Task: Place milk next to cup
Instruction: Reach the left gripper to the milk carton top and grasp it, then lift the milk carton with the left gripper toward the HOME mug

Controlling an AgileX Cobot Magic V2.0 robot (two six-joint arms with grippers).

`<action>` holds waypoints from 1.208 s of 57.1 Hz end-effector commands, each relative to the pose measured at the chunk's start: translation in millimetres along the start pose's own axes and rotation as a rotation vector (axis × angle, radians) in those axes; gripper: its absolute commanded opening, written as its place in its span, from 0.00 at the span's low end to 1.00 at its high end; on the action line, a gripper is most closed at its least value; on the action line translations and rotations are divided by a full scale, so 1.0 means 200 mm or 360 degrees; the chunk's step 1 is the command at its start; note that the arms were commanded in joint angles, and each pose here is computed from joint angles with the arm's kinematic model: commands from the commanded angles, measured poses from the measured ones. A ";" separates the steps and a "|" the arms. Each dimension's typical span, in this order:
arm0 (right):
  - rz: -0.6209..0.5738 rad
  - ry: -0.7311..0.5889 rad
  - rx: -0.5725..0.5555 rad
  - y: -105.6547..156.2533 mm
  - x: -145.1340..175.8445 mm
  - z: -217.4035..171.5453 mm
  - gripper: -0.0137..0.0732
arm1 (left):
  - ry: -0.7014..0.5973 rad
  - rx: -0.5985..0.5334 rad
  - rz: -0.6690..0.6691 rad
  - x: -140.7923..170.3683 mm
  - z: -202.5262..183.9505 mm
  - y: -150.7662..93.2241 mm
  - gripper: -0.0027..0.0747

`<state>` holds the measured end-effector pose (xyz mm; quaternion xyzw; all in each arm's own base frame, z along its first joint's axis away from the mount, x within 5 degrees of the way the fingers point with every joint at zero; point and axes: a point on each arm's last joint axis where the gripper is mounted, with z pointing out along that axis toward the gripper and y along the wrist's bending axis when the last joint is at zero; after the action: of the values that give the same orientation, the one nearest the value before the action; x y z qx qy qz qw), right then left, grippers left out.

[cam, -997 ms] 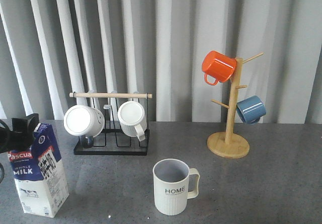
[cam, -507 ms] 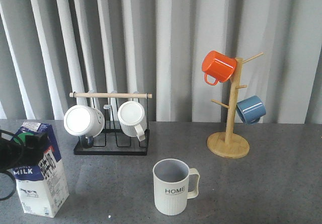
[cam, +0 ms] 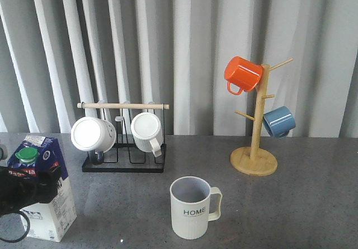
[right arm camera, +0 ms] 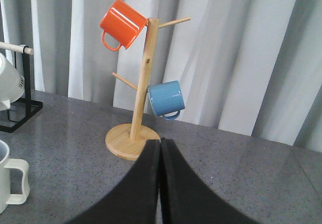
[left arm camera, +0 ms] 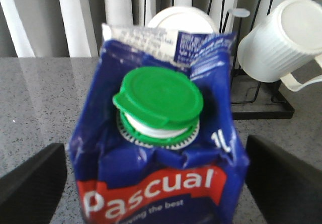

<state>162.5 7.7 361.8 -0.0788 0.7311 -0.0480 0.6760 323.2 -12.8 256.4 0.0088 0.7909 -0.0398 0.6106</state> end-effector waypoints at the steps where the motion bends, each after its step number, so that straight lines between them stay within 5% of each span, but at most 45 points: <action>1: -0.0013 -0.0158 0.0009 -0.01 -0.08 -0.01 0.15 | -0.0211 0.0034 -0.0029 -0.09 0.01 -0.02 0.85; 25: -0.0013 -0.0158 0.0009 -0.01 -0.08 -0.01 0.15 | -0.0236 0.0079 0.0005 -0.08 0.01 -0.03 0.04; 44: -0.0013 -0.0158 0.0009 -0.01 -0.08 -0.01 0.15 | -0.0247 0.0075 -0.0014 -0.08 0.02 -0.03 0.02; 53: -0.0013 -0.0158 0.0009 -0.01 -0.08 -0.01 0.15 | -0.0312 -0.0014 -0.0356 -0.16 -0.05 0.00 0.02; 69: -0.0013 -0.0160 0.0009 -0.01 -0.08 -0.01 0.15 | -0.0487 -0.0305 -0.0262 -0.30 -0.26 -0.19 0.03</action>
<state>162.5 7.7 361.8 -0.0788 0.7311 -0.0480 0.6760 298.7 -39.8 301.1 -0.0834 0.7316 -0.0691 0.6731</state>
